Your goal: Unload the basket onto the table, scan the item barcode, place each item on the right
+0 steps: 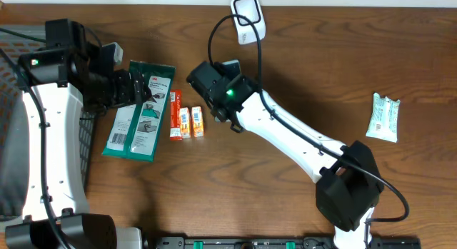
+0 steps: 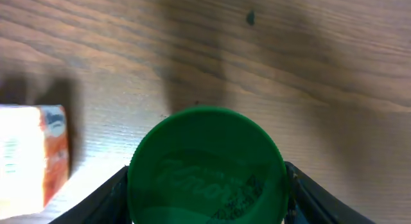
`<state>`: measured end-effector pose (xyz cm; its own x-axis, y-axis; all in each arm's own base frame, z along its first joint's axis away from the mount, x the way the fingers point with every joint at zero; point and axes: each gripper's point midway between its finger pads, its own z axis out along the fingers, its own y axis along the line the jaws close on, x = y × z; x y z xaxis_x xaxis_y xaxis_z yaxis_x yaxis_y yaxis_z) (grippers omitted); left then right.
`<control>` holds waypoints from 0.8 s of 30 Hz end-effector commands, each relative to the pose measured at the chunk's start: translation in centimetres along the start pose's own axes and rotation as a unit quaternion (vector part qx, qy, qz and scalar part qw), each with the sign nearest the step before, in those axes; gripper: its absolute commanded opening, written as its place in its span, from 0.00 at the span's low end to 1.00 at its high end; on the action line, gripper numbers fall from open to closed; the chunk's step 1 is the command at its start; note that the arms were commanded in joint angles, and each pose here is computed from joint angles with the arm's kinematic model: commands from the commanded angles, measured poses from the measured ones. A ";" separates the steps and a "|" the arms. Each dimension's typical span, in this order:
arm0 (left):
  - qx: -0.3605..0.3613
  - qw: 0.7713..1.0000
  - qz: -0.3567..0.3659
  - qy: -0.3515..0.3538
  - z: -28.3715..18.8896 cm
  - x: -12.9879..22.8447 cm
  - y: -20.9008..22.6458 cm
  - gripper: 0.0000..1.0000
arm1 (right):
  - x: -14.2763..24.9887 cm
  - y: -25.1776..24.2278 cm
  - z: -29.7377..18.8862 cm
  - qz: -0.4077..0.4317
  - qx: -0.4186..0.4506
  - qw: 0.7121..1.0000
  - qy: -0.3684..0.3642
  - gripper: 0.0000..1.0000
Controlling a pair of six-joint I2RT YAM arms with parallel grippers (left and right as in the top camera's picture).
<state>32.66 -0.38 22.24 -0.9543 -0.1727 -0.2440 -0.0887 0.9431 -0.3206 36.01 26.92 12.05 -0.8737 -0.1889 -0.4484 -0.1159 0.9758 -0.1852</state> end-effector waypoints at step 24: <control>0.003 1.000 -0.001 -0.004 -0.4 0.2 -0.2 0.87 | 1.8 -1.1 2.6 0.012 0.016 1.000 0.020 0.73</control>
<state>32.66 -0.38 22.24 -0.9543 -0.1727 -0.2440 -0.0887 0.9431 -0.3206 35.26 26.00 9.23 -0.8912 -0.1837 -0.4147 -0.1081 0.9740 -0.1992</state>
